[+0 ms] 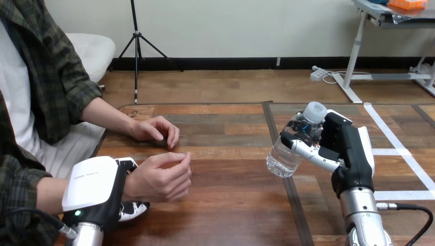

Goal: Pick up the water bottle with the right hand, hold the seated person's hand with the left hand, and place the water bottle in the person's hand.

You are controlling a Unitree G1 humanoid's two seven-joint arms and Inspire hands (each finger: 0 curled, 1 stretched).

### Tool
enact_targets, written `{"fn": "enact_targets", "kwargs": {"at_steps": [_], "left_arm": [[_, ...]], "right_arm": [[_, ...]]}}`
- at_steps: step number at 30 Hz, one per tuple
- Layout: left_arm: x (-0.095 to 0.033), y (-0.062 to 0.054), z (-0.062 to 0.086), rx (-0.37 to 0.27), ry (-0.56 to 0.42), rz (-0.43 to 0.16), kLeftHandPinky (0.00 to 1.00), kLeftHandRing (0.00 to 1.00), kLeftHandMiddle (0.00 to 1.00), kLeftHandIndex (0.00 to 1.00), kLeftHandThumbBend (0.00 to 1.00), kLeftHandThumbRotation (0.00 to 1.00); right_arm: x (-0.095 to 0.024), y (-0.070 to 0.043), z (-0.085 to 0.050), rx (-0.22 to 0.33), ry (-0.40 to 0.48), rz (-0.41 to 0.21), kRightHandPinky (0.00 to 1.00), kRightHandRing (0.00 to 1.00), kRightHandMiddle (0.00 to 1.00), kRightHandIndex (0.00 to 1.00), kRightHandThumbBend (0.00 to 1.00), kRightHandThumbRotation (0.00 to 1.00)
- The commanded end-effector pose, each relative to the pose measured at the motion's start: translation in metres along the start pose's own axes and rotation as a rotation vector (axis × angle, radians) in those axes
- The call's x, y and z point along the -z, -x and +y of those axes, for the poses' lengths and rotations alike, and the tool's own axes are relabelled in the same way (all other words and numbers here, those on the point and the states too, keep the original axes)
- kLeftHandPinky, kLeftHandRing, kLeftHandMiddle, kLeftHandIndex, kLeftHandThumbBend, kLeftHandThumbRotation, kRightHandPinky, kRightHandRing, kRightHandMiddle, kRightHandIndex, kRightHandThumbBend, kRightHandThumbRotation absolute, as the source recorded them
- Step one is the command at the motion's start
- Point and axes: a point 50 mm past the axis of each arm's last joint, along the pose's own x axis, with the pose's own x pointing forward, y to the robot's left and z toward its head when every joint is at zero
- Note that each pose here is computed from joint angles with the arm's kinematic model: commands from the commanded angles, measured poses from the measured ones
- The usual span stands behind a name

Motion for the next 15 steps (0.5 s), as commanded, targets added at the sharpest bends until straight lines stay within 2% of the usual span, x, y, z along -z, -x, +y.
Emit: {"fn": "enact_targets", "kwargs": {"at_steps": [1, 9, 15], "left_arm": [[-0.0097, -0.0034, 0.0029, -0.027, 0.036, -0.031, 0.42, 0.47, 0.51, 0.52, 0.74, 0.0], [-0.0119, -0.0023, 0.0029, -0.026, 0.052, -0.035, 0.42, 0.47, 0.51, 0.52, 0.74, 0.0], [-0.0127, -0.0013, 0.0029, -0.026, 0.059, -0.038, 0.43, 0.47, 0.52, 0.52, 0.74, 0.0]], "right_arm": [[-0.0338, -0.0254, -0.0016, 0.007, 0.005, -0.163, 0.44, 0.49, 0.52, 0.55, 0.69, 0.0], [-0.0328, -0.0253, -0.0023, 0.008, -0.012, -0.152, 0.43, 0.49, 0.52, 0.54, 0.69, 0.0], [-0.033, -0.0252, -0.0024, 0.013, 0.006, -0.15, 0.43, 0.48, 0.51, 0.54, 0.69, 0.0]]}}
